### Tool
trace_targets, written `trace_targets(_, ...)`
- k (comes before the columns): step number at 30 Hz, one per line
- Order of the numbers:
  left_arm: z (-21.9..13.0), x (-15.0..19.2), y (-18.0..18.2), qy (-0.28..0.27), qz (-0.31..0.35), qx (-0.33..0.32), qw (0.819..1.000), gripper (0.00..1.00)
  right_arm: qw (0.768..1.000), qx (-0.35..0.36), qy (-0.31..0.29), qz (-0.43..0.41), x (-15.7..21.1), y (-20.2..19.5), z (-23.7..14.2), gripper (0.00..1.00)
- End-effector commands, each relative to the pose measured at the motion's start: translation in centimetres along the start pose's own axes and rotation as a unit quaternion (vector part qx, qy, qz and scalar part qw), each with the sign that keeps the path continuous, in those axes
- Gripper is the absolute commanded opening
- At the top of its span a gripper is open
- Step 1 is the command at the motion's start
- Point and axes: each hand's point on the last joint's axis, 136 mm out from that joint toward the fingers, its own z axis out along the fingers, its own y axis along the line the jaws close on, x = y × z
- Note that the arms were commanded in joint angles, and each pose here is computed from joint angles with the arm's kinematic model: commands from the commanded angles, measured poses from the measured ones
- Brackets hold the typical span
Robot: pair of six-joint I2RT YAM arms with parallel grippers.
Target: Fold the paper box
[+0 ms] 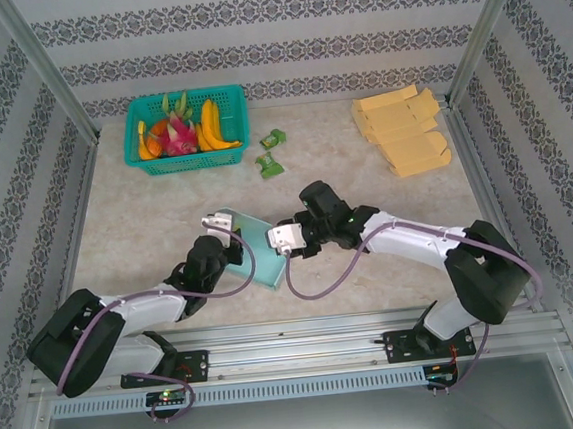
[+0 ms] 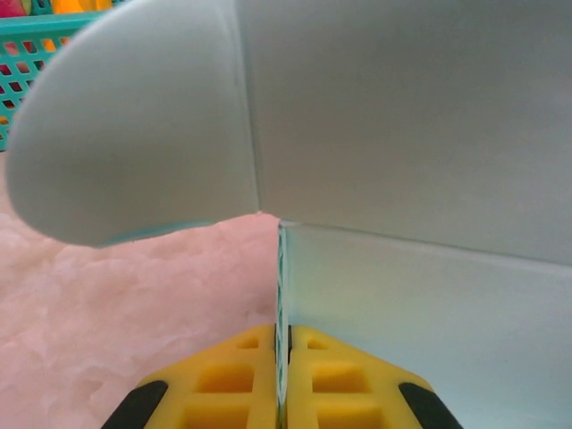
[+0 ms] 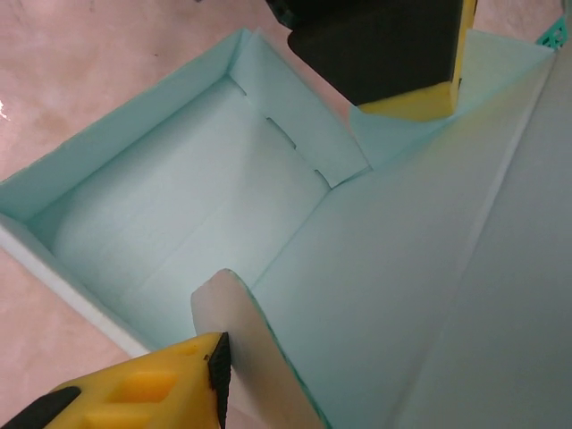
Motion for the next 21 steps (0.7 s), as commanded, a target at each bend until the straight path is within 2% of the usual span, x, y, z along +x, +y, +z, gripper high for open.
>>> trace_targets(1, -0.7, 0.9, -0.3, -0.005, -0.006, 0.013, 1.000, 0.08, 0.999, 0.023, 0.022, -0.033, -0.8, 0.4, -0.5, 0.39)
trace_targets(11, -1.3, 4.7, 1.0, 0.042, -0.032, -0.009, 0.999, 0.12, 0.993, 0.046, 0.065, -0.091, -3.2, 2.2, -0.6, 0.40)
trace_targets(16, -1.3, 6.4, 2.3, 0.074, -0.035, -0.047, 0.996, 0.13, 0.990, 0.052, 0.096, -0.091, -3.3, 2.4, 0.6, 0.39)
trace_targets(18, -1.4, 6.5, 2.4, 0.076, -0.037, -0.049, 0.995, 0.19, 0.990, 0.052, 0.100, -0.087, -3.2, 2.3, 0.9, 0.39)
trace_targets(21, -1.6, 6.5, 2.6, 0.086, -0.039, -0.056, 0.994, 0.33, 0.989, 0.051, 0.107, -0.085, -3.0, 2.4, 1.3, 0.39)
